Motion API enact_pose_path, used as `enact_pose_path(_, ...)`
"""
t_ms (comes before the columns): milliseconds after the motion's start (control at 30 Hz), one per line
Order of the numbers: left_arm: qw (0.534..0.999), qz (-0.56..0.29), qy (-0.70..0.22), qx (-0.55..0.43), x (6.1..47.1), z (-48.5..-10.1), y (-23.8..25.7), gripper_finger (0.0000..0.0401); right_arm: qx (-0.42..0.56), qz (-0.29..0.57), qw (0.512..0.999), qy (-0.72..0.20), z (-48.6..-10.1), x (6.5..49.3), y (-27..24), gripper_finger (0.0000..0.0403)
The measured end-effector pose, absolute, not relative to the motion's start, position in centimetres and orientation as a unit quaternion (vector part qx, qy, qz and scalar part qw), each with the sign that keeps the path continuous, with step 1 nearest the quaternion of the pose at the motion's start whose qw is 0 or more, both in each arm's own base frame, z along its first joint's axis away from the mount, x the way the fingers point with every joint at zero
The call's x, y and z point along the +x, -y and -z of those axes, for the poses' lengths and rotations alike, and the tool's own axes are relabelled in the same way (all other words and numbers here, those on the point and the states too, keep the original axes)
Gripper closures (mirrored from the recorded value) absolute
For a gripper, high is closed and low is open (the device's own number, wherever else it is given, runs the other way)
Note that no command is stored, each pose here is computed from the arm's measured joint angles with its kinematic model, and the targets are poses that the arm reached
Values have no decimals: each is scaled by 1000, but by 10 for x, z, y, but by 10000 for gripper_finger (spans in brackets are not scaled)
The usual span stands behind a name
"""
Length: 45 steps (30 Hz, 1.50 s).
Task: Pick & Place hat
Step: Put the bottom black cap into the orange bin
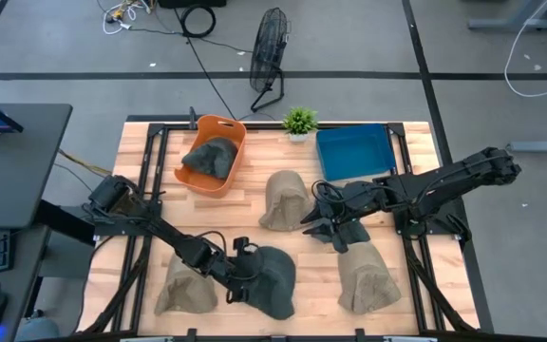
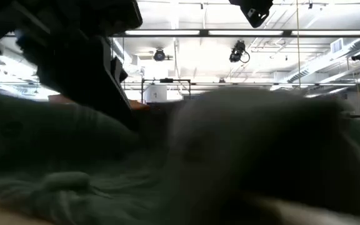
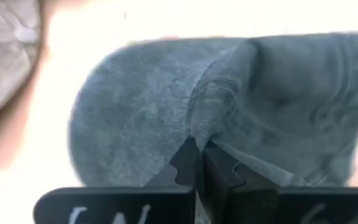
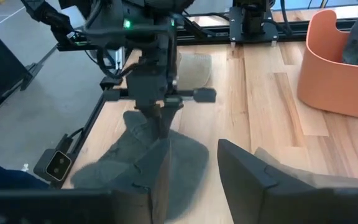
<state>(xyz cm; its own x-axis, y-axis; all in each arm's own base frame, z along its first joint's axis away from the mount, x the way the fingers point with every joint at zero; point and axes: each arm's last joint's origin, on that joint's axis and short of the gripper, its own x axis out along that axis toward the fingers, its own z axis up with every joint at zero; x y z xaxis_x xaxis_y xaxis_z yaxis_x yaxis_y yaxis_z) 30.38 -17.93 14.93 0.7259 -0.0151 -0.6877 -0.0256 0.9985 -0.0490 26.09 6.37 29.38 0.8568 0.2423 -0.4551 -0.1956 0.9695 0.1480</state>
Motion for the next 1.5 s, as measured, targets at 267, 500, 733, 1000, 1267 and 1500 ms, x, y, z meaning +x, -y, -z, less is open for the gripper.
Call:
enact_pose_path(267,943,-17,-329,-43,286,-207,163,395,49,-114,963,-238,-295,261,-64,268)
enact_pose_path(500,937,-84,-338,-10,250,-251,128,395,49,-114,964,-236,-295,261,-64,268)
enact_pose_path(733,925,-148,-349,-4,212,-286,81,396,49,-114,964,-236,-295,261,-64,268)
enact_pose_path(1000,886,-202,-394,138,176,-306,25,396,49,-112,964,-236,-295,262,-63,268)
enact_pose_path(1267,829,-267,-444,211,160,-314,-27,396,52,-100,965,-235,-295,263,-56,268)
enact_pose_path(1500,785,-283,-498,234,150,-313,-65,396,56,-80,967,-234,-295,265,-46,268)
